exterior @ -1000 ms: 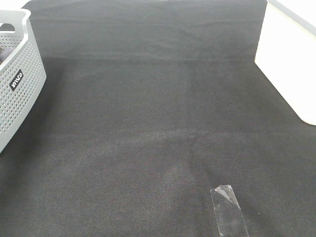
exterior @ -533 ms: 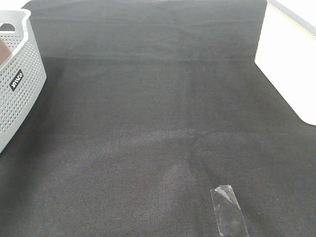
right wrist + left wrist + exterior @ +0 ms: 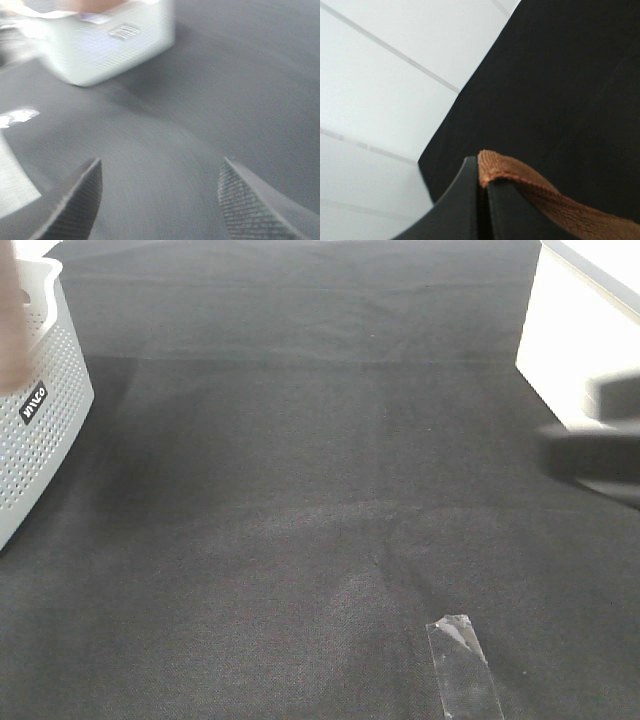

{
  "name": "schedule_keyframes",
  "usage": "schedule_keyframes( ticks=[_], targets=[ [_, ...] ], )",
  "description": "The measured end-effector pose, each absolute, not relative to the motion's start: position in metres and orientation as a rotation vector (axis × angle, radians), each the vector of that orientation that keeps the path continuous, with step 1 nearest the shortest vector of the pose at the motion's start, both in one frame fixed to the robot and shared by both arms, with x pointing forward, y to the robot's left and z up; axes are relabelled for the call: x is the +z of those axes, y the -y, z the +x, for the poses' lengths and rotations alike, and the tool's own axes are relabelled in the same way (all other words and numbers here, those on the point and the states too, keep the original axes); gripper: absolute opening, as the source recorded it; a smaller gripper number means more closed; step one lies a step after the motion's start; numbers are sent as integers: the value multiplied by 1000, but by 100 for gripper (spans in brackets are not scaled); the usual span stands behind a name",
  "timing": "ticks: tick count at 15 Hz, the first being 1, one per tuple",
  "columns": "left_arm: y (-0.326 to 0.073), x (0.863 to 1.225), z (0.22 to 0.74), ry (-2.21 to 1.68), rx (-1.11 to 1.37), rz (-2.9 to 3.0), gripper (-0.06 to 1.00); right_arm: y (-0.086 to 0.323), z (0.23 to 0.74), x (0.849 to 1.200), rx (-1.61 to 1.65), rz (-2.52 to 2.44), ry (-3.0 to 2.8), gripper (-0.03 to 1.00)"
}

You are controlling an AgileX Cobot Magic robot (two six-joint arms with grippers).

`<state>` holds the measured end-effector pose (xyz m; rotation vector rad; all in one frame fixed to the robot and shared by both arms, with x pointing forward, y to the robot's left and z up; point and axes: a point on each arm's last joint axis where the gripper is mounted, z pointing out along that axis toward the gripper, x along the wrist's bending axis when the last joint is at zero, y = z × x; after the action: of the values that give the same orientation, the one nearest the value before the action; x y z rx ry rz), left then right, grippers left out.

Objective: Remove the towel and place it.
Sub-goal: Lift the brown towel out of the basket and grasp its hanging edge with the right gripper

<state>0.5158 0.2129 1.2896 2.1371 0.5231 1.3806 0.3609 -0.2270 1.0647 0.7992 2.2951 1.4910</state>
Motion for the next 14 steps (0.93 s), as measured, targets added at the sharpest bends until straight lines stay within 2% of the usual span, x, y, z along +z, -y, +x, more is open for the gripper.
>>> schedule_keyframes(
  ticks=[5, 9, 11, 14],
  targets=[
    [-148, 1290, 487, -207, 1273, 2122, 0, 210, 444, 1053, 1709, 567, -2320, 61],
    [-116, 1282, 480, 11, 1258, 2161, 0, 197, 496, 1043, 1876, 476, -2386, 61],
    [-102, 1272, 484, 70, 1234, 2189, 0, 181, 506, 1038, 1896, 434, -2434, 63],
    [-92, 1262, 491, 87, 1209, 2217, 0, 134, 518, 1029, 1900, 300, -2531, 69]
  ],
)
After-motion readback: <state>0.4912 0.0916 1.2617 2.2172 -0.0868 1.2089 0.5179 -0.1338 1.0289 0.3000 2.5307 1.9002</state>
